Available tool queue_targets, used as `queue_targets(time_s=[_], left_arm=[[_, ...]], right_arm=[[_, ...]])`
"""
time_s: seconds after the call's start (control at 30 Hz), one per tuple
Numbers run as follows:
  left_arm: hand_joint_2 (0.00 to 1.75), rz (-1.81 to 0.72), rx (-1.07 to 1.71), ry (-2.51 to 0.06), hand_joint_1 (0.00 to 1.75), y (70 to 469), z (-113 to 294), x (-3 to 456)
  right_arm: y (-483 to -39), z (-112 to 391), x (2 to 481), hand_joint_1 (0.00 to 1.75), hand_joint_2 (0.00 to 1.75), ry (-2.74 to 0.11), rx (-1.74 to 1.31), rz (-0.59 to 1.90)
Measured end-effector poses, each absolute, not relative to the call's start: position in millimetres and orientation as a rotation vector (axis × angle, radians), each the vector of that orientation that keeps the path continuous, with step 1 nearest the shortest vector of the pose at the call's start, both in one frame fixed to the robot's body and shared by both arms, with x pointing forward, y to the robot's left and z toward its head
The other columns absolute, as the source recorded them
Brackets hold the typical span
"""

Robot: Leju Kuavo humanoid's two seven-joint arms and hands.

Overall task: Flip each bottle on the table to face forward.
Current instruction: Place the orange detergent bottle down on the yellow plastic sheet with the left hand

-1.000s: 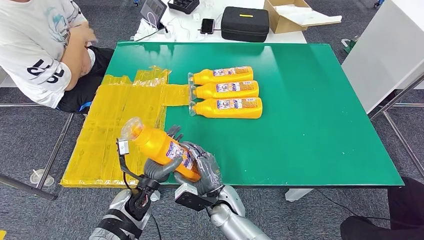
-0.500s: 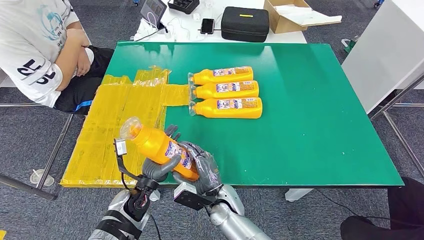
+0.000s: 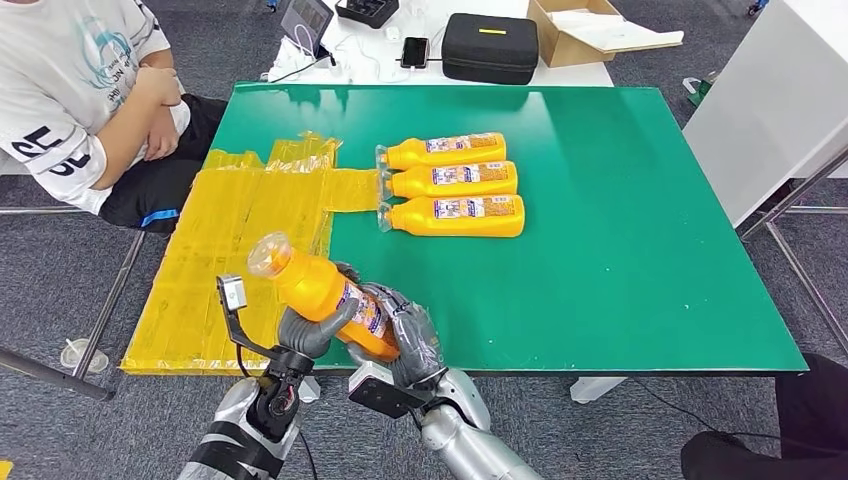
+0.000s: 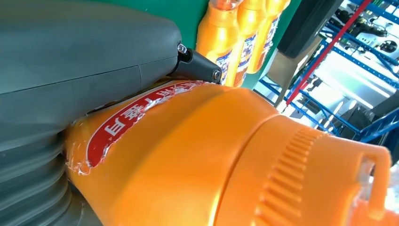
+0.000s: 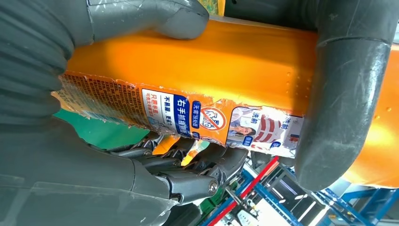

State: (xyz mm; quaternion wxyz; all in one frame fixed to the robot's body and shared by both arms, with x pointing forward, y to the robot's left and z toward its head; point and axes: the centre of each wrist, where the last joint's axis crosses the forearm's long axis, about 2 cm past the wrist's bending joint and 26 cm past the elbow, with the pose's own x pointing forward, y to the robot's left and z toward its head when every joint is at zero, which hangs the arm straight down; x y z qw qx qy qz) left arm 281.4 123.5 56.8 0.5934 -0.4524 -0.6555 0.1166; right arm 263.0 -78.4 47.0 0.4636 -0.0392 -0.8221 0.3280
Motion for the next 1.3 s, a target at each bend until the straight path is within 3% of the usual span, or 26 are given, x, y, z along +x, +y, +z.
queue_targets(time_s=[0.23, 0.27, 0.33, 0.37, 0.4, 0.47, 0.8, 1.3], left_arm=[[1.75, 0.288, -1.048, -1.534, 1.75, 122.6, 59.1, 281.7], [1.75, 0.289, -1.048, -1.534, 1.75, 122.5, 59.2, 281.7], [1.75, 0.289, -1.049, -1.534, 1.75, 122.5, 59.3, 281.6], [1.75, 0.289, -1.049, -1.534, 1.75, 122.5, 59.6, 281.8], [1.75, 0.289, -1.050, -1.537, 1.75, 122.4, 60.2, 282.2], [1.75, 0.286, -1.047, -1.549, 1.75, 121.5, 62.4, 283.5], [1.75, 0.192, -0.610, -1.861, 1.75, 133.4, 90.1, 306.1], [1.75, 0.198, -0.514, -1.949, 1.75, 142.4, 103.3, 314.7]], right_arm=[[-77.2, 47.9, 263.5, 1.71, 1.75, -2.020, -0.090, 0.807], [-77.0, 48.0, 263.5, 1.45, 1.75, -2.020, -0.090, 0.806], [-77.1, 48.0, 263.6, 0.58, 1.75, -2.019, -0.090, 0.805], [-76.9, 47.9, 263.3, 0.17, 1.31, -2.019, -0.089, 0.805], [-76.7, 47.4, 262.5, 0.00, 0.87, -2.017, -0.087, 0.805], [-75.2, 45.9, 259.3, 0.00, 0.00, -2.010, -0.079, 0.796], [-77.9, 75.7, 255.3, 0.00, 0.00, -2.111, -0.085, 0.502], [-88.6, 100.8, 254.8, 0.00, 0.00, -2.217, -0.108, 0.364]])
